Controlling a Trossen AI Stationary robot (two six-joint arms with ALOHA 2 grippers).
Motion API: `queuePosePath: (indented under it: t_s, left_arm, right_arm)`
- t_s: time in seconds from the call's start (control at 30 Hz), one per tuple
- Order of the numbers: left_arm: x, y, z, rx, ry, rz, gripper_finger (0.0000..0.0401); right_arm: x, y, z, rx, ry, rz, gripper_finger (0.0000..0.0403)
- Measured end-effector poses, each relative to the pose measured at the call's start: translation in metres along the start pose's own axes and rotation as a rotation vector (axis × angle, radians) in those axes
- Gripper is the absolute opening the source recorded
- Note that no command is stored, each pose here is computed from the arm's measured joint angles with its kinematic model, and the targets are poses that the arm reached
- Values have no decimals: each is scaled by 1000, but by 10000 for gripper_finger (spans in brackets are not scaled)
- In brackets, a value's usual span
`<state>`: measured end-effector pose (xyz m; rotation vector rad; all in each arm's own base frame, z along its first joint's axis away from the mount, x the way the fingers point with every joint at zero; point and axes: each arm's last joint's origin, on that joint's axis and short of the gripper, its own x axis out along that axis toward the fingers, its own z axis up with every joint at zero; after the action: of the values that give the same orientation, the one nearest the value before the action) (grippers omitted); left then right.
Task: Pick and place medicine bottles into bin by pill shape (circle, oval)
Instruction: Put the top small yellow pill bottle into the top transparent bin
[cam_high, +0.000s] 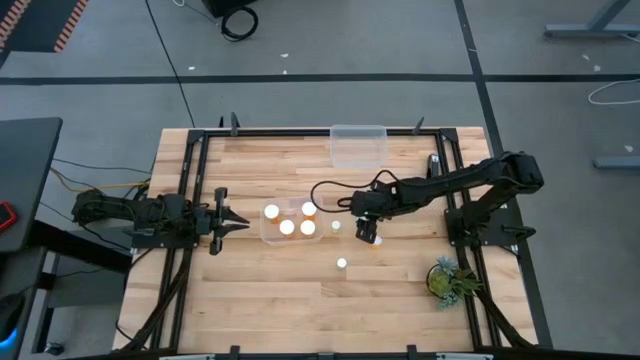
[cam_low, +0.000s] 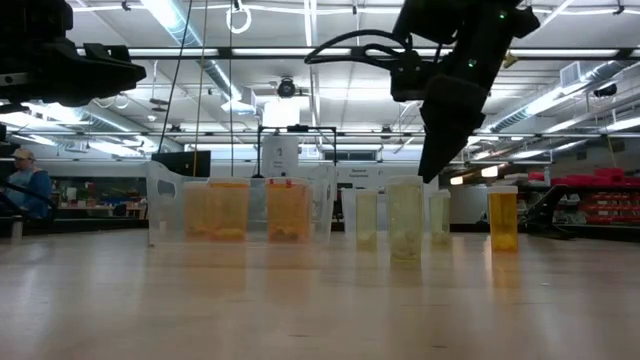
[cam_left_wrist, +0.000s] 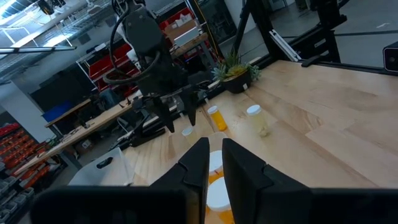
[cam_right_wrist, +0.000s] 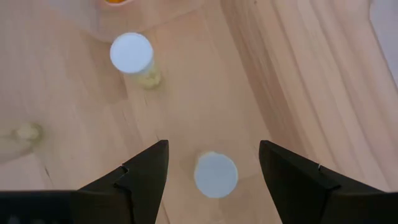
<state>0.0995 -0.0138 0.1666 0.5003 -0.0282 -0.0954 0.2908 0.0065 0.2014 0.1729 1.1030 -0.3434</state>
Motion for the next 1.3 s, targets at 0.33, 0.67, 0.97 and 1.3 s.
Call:
queuePosePath:
  t_s: [0.33, 0.67, 0.97, 1.3]
  left_arm:
    - [0, 0, 0, 0, 0, 0, 61]
    - [0, 0, 0, 0, 0, 0, 51]
    - [0, 0, 0, 0, 0, 0, 62]
    - [0, 0, 0, 0, 0, 0, 51]
  right_arm:
    - [15, 1, -5, -15, 62, -19, 257]
    - [28, 3, -9, 6, 117, -19, 246]
    - [26, 3, -8, 7, 126, -22, 157]
    - [27, -5, -5, 27, 128, -32, 136]
